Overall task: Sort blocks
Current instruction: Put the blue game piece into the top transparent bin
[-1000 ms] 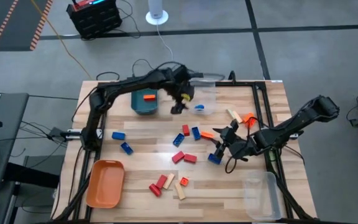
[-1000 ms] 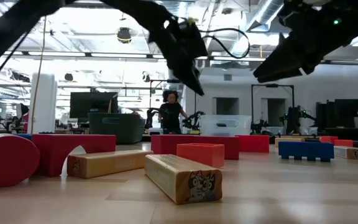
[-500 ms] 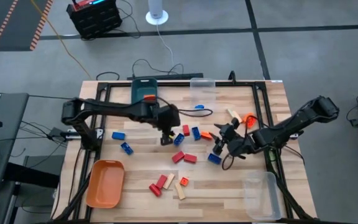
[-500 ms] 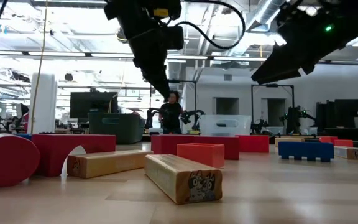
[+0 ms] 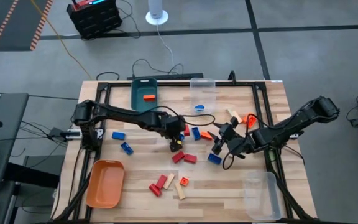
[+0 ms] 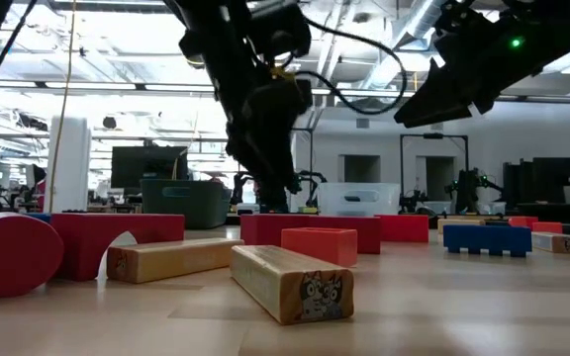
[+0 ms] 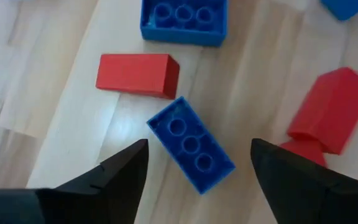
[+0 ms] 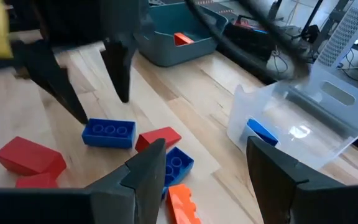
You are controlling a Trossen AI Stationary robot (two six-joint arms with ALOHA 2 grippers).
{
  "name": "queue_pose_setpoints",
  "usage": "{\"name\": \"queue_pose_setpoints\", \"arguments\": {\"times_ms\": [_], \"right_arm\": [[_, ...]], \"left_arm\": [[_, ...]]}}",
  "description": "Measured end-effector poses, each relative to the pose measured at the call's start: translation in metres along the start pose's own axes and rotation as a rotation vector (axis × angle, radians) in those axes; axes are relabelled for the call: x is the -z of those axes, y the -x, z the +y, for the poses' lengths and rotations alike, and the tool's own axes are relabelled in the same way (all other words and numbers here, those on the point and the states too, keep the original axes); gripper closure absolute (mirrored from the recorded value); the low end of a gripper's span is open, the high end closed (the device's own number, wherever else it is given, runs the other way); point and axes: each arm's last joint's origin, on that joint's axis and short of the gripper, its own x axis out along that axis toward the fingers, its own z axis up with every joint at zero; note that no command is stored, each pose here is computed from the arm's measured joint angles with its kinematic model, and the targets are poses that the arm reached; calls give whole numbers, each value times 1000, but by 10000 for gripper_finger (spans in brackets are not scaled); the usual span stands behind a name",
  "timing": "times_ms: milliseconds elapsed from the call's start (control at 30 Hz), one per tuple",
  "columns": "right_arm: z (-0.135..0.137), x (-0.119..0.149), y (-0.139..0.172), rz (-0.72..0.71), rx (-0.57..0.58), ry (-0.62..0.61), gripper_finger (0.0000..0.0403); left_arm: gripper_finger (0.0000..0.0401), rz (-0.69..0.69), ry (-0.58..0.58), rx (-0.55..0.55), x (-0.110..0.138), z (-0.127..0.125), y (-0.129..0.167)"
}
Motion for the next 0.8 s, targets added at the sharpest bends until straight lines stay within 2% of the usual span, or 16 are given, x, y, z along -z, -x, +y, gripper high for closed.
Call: {"name": "queue_pose_setpoints", "arguments": {"times_ms": [333, 567, 700, 800], "right_arm": [[1, -1, 1, -7, -9, -7, 188], [1, 0, 1, -4, -11, -3, 188], [1, 0, 1, -4, -12, -4, 188], [1, 0, 1, -4, -12, -4, 188]], "left_arm": [[100, 37, -33, -70, 6, 5, -31], [101, 50, -47, -75, 7, 6, -37], [101, 100, -107, -108, 10, 8, -33], [101, 147, -206, -132, 7, 8, -23]]}}
